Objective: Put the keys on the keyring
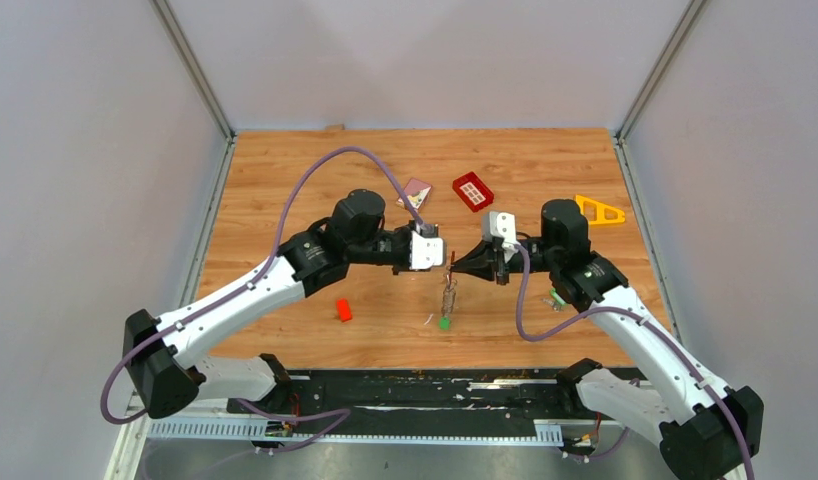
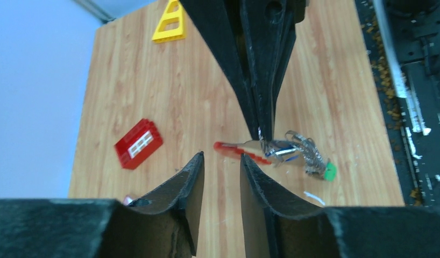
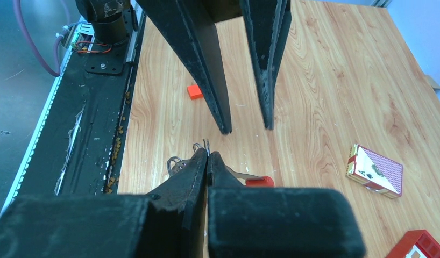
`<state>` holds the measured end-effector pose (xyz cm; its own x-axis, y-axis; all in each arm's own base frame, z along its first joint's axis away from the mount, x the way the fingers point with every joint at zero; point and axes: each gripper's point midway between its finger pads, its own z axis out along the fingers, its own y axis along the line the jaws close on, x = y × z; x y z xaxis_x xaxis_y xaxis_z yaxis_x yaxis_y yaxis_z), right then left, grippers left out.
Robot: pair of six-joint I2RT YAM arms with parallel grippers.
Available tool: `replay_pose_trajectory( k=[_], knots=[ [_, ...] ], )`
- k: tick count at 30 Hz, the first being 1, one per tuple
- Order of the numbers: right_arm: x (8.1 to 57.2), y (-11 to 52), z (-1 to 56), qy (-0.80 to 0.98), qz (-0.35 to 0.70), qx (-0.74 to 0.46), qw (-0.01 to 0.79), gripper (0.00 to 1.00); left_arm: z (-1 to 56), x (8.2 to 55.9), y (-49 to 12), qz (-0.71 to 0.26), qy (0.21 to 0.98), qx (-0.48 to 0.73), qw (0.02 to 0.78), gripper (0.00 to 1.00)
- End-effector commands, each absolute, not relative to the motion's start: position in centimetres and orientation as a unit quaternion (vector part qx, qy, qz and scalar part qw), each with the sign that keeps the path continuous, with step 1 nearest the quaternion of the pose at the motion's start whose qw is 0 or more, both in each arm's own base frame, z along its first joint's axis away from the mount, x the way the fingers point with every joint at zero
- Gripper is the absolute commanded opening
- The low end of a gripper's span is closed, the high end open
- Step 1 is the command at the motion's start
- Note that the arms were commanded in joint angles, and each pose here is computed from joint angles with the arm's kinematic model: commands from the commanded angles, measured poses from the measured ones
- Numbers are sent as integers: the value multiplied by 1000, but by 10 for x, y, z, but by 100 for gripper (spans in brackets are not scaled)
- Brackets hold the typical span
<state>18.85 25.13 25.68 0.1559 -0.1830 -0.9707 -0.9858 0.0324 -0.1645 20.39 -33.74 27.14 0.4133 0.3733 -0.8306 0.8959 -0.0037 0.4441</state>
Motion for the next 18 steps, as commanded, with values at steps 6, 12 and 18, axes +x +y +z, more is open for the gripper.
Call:
replay_pose_trajectory(
  k=[6, 12, 18],
  knots=[
    [181, 252, 268, 478, 404, -583, 518, 0, 266, 181, -347, -321, 472, 674, 469, 33],
    [181, 252, 267, 481, 402, -583, 517, 0, 269, 181, -344, -314, 469, 680, 469, 32],
    [182, 252, 268, 482, 404, -582, 516, 0, 269, 180, -346, -323, 469, 675, 469, 30]
  ],
)
